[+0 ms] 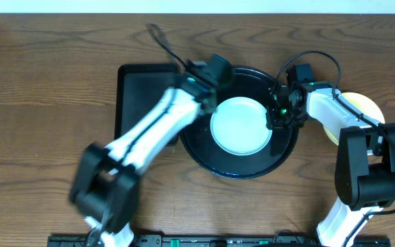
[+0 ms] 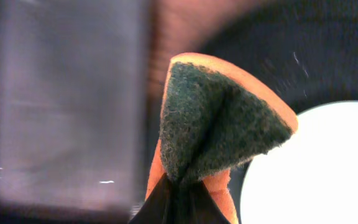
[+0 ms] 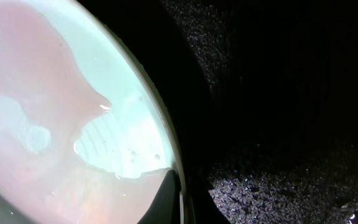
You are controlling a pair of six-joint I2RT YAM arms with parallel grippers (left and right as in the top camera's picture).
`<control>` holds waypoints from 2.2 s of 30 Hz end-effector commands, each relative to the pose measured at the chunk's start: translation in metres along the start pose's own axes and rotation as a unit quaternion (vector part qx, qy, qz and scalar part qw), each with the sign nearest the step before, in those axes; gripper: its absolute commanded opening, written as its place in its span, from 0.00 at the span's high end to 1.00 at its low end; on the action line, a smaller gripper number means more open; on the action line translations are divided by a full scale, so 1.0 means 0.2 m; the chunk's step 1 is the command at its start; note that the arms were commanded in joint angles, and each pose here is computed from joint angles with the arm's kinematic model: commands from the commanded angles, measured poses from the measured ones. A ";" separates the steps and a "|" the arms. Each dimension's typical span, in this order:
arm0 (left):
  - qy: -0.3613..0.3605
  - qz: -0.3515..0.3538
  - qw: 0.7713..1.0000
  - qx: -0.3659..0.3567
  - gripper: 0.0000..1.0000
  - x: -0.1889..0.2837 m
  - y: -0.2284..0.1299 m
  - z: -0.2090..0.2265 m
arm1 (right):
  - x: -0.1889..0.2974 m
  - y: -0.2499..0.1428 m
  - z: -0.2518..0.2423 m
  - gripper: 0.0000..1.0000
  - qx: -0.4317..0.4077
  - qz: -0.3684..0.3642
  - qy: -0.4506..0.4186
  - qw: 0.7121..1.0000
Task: Clean dirty plates on tray and stack at the side
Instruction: 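Return the sponge with the left gripper to the black rectangular tray, then lift the mint plate with the right gripper and tilt it over the tray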
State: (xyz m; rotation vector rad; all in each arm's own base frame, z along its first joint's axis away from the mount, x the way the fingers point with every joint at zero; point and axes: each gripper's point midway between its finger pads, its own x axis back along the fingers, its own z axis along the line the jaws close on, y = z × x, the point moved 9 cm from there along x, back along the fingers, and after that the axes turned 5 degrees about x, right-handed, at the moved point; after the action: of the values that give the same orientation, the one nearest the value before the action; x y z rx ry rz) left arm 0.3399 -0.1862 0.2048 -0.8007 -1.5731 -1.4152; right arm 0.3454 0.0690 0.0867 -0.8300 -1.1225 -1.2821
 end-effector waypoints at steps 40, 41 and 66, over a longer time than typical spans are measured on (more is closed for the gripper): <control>-0.126 0.027 0.983 0.131 0.16 0.27 0.07 0.68 | 0.57 -0.07 0.41 0.99 0.112 -0.190 -0.260 0.940; -0.126 0.027 0.983 0.131 0.16 0.27 0.07 0.68 | 0.59 -0.08 0.43 0.99 0.118 -0.200 -0.280 0.932; -0.126 0.027 0.983 0.131 0.16 0.27 0.07 0.68 | 0.89 -0.42 0.96 0.99 0.264 -0.348 -0.546 0.715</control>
State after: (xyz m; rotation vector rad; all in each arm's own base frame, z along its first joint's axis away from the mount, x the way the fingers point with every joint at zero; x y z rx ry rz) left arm 0.3044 -0.0547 0.2557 -0.8750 -1.8594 -1.0629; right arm 0.2282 0.1884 0.2807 -0.6290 -2.6091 -0.8988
